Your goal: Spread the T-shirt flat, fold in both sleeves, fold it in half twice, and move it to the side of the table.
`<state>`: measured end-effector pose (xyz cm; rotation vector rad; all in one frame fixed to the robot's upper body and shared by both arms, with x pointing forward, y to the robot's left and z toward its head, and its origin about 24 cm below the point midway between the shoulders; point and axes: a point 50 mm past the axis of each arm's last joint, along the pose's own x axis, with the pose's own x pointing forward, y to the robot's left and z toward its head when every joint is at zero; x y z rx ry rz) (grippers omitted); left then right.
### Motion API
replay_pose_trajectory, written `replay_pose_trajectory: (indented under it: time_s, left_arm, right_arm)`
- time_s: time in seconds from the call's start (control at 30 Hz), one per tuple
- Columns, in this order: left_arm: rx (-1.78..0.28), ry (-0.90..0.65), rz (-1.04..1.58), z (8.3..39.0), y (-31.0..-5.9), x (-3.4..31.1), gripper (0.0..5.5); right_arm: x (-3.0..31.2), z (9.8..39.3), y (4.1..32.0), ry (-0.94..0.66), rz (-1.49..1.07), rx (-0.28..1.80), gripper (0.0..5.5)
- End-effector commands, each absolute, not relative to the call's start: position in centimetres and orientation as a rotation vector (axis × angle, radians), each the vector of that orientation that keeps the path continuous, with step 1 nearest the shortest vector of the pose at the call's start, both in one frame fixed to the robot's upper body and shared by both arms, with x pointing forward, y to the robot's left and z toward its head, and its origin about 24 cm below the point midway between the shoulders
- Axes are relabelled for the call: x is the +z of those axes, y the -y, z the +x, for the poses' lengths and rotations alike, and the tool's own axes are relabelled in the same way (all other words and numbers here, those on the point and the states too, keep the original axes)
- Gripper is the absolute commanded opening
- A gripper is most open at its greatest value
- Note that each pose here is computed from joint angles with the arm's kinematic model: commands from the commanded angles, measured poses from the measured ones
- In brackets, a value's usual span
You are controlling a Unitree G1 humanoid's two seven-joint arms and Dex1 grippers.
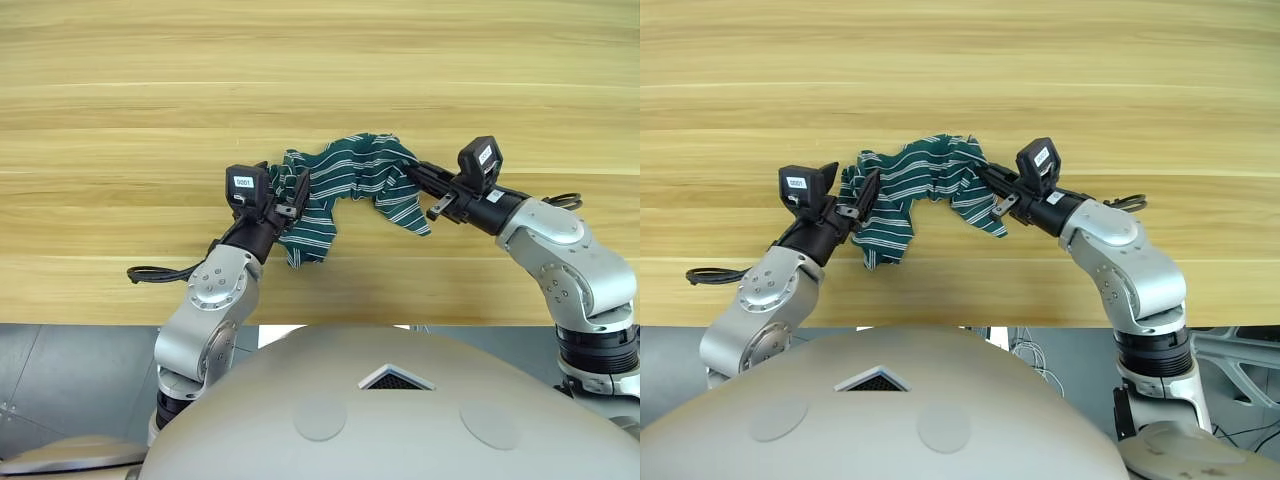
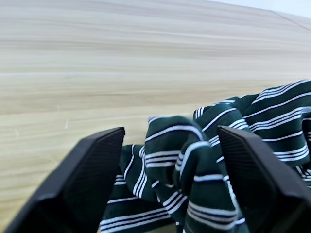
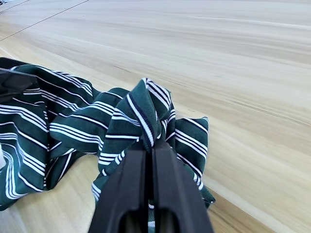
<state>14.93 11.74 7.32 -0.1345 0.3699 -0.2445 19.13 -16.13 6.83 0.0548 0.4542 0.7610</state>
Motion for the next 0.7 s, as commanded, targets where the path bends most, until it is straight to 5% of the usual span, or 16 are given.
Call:
replay_pose_trajectory:
  time_s: [0.03, 0.6, 0.7]
  left_arm:
    - [-0.245, -0.385, -0.143, 14.9, -11.8, 7.2, 2.79]
    - [-0.2, -0.462, -0.277, 14.4, -12.7, 6.3, 0.1]
    - [-0.157, -0.432, -0.268, 14.7, -13.7, 6.6, 0.01]
  right_arm:
    - [7.3, 19.3, 16.0, -0.432, 0.029, 0.775, 0.0]
    - [7.9, 19.1, 15.9, -0.404, -0.002, 0.788, 0.0]
    - [7.9, 19.2, 16.4, -0.402, -0.04, 0.807, 0.0]
